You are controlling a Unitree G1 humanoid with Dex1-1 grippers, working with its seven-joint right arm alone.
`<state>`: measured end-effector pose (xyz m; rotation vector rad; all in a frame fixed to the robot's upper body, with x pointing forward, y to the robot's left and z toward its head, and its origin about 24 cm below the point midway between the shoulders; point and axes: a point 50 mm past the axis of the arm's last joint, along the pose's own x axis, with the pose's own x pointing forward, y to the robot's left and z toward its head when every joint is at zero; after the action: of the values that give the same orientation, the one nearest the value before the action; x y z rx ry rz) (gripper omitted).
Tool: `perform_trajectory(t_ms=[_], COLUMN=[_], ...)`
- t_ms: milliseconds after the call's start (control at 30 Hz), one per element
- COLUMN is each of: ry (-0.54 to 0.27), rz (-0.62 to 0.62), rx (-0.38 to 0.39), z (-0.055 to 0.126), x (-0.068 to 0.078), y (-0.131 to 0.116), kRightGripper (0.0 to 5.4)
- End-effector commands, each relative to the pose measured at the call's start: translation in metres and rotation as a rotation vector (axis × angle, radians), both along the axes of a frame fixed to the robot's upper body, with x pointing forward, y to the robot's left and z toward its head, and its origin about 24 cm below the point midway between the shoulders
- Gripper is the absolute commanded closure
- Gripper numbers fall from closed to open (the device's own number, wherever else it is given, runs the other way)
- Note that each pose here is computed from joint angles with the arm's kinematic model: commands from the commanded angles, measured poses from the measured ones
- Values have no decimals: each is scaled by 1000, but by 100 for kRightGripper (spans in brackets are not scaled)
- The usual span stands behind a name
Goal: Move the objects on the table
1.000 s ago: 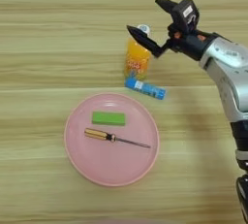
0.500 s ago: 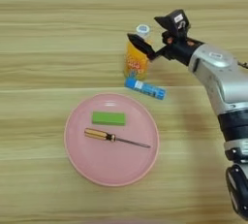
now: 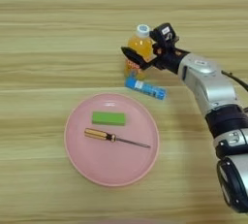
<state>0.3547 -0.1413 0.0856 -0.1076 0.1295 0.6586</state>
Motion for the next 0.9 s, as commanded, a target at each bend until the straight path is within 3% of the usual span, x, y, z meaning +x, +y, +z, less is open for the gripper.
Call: perform_trajectory(t_ms=[33,533,900], ry=[-174,-176,-208], rz=[3,0,9], rx=[-17,-22,-7], z=[43,40,47], x=[15,17,15], y=[5,4,6], kRightGripper=[26,178,189])
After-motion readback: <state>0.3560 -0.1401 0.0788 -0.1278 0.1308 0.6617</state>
